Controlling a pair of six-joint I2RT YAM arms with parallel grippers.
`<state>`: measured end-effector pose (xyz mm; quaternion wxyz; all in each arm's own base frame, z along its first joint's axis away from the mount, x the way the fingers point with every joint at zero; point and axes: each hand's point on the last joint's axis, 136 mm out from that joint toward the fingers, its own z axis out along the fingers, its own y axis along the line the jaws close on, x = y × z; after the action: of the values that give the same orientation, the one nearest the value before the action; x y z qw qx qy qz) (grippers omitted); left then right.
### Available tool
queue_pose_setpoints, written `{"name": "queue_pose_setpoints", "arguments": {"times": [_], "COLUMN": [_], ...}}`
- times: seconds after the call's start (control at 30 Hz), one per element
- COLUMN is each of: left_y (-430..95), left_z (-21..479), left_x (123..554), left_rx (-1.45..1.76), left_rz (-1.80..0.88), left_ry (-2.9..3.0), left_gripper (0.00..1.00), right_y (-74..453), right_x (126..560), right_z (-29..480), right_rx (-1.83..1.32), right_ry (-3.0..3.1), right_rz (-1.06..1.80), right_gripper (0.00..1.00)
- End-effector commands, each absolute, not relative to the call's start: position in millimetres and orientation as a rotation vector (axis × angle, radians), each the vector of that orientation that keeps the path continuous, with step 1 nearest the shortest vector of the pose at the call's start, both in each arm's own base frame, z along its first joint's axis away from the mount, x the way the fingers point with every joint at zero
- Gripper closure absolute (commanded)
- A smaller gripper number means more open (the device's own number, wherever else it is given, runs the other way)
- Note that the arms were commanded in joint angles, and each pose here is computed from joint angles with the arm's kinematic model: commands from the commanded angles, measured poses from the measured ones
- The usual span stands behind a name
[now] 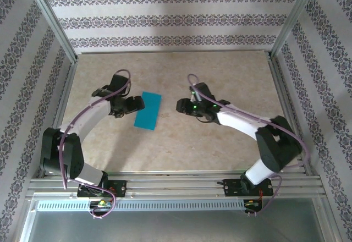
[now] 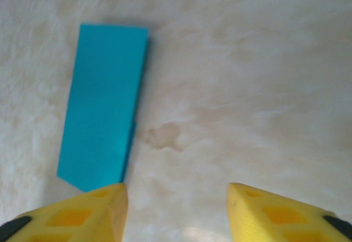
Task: Fold a paper plane with a square sheet of paper (pick it up from the middle)
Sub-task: Turn over the paper at the center of the table, then third fold the triangle at the center of the table.
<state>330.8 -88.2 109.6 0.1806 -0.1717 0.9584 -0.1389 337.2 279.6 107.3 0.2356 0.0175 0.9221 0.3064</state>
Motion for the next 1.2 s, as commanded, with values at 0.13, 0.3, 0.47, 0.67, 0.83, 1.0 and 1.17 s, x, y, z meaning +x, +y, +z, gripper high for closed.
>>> {"name": "queue_pose_setpoints", "arguments": {"times": [0.13,0.3,0.47,0.67,0.83,1.0,1.17], "left_y": [-62.2,-67.5,-67.8,-68.9,-71.4,-75.7,-89.5], "left_z": [126.5,136.7,134.9,134.0,133.5,129.4,123.7], "left_x": [332.1,335.1,335.7,336.6,336.9,336.5,336.3], "left_rx": [-0.694,-0.672,-0.674,-0.678,-0.662,-0.644,-0.603], "left_rz": [-0.669,-0.788,-0.792,-0.802,-0.816,-0.841,-0.944], "left_ry": [2.457,2.407,2.425,2.427,2.438,2.467,2.492], "left_gripper": [0.00,0.01,0.00,0.00,0.00,0.00,0.00], "right_y": [362.1,395.2,414.6,415.8,399.2,359.3,314.3], "right_x": [328.5,329.0,333.1,341.0,338.2,316.0,289.8], "right_z": [92.7,71.5,56.9,27.7,10.9,-3.5,-6.1], "right_rx": [-0.133,-0.163,-0.180,-0.159,-0.183,-0.382,-0.655], "right_ry": [2.607,2.674,2.706,2.782,2.844,2.916,2.924], "right_rz": [0.979,1.023,1.026,0.942,0.884,0.889,1.010], "right_gripper": [0.62,0.73,0.73,0.73,0.72,0.72,0.71]}}
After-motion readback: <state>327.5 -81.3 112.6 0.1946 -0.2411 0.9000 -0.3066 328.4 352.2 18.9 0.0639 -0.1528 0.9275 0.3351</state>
